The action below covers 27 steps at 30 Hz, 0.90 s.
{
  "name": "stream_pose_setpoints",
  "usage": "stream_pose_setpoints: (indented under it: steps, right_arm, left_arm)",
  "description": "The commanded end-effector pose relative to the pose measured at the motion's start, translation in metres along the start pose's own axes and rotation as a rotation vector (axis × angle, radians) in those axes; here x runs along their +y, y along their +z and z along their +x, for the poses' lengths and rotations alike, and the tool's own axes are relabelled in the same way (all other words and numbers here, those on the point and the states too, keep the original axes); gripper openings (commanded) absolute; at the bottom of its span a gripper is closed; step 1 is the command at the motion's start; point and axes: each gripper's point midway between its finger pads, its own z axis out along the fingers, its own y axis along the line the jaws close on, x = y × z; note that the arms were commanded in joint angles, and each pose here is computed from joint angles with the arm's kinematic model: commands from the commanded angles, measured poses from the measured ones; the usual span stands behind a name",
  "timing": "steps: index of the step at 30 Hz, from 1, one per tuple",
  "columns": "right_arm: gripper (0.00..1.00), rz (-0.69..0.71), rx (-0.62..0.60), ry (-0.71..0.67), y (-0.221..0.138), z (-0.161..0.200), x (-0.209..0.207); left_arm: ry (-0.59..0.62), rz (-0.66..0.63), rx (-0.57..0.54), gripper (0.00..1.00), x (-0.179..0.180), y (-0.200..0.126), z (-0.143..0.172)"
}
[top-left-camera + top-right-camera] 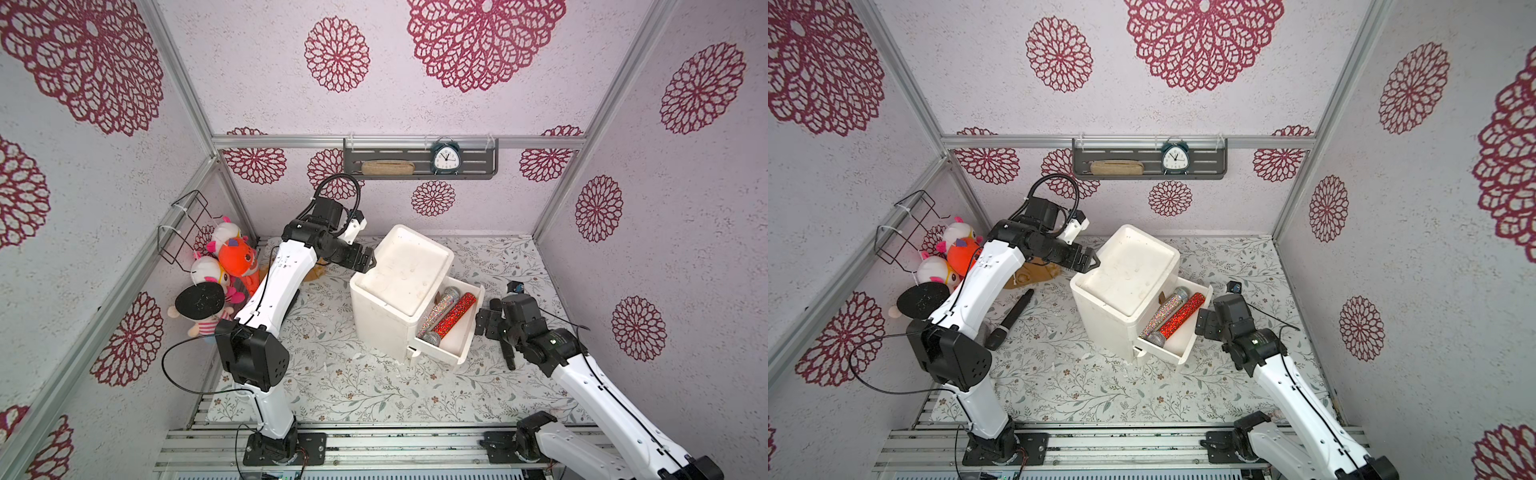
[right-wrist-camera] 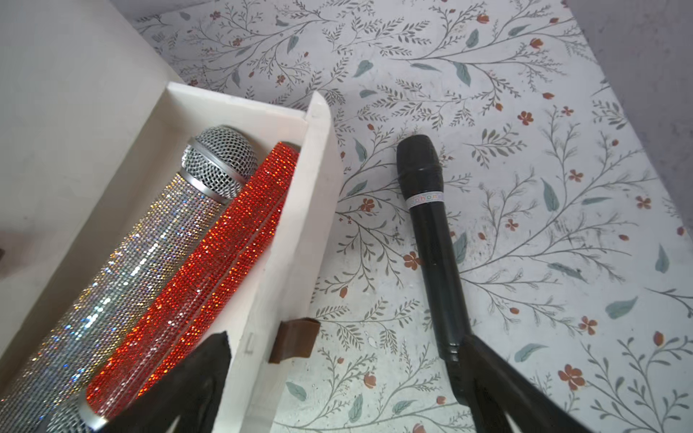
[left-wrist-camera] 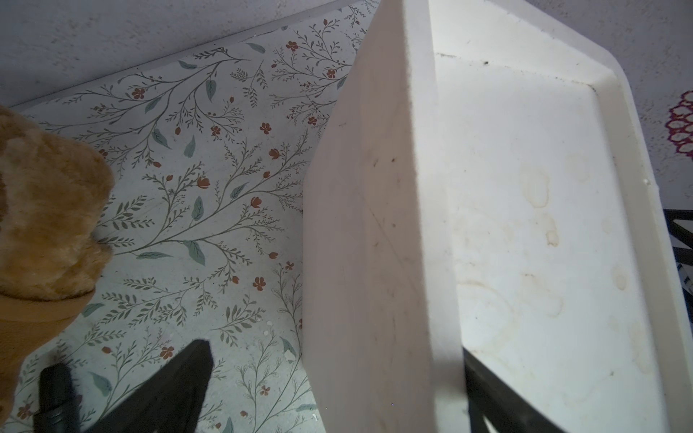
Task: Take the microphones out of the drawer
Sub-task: Open the drawer in the storage box, then pick up the microphone from the drawer.
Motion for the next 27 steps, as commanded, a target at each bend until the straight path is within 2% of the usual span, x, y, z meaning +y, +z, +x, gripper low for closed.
stream_pose_setpoints:
  steps: [1,7,11,15,21,27]
  right_arm:
    - [0.99,-0.009,0.044,-0.046,-0.005,-0.008,0.007]
    - [0.99,-0.025,0.000,-0.047,-0.020,-0.037,0.016]
    - [0.99,-0.054,0.046,-0.043,-0.019,-0.038,0.023]
    - [0.99,-0.093,0.117,-0.065,-0.013,-0.033,0.032]
    - [0.99,-0.158,0.168,-0.082,-0.011,-0.036,0.042]
    - [0.99,-0.206,0.209,-0.097,-0.014,-0.039,0.052]
  left_arm:
    - [0.018,-0.044,-0.072,0.97,0.006,-0.026,-0.014]
    - [0.021,-0.092,-0.081,0.97,0.001,-0.037,-0.024]
    - [0.071,-0.153,-0.078,0.97,-0.006,-0.044,-0.029]
    - [0.093,-0.151,-0.109,0.97,-0.019,-0.059,-0.036]
    - [0.194,-0.081,-0.137,0.97,-0.063,-0.076,-0.039]
    - [0.195,-0.092,-0.149,0.97,-0.065,-0.080,-0.039]
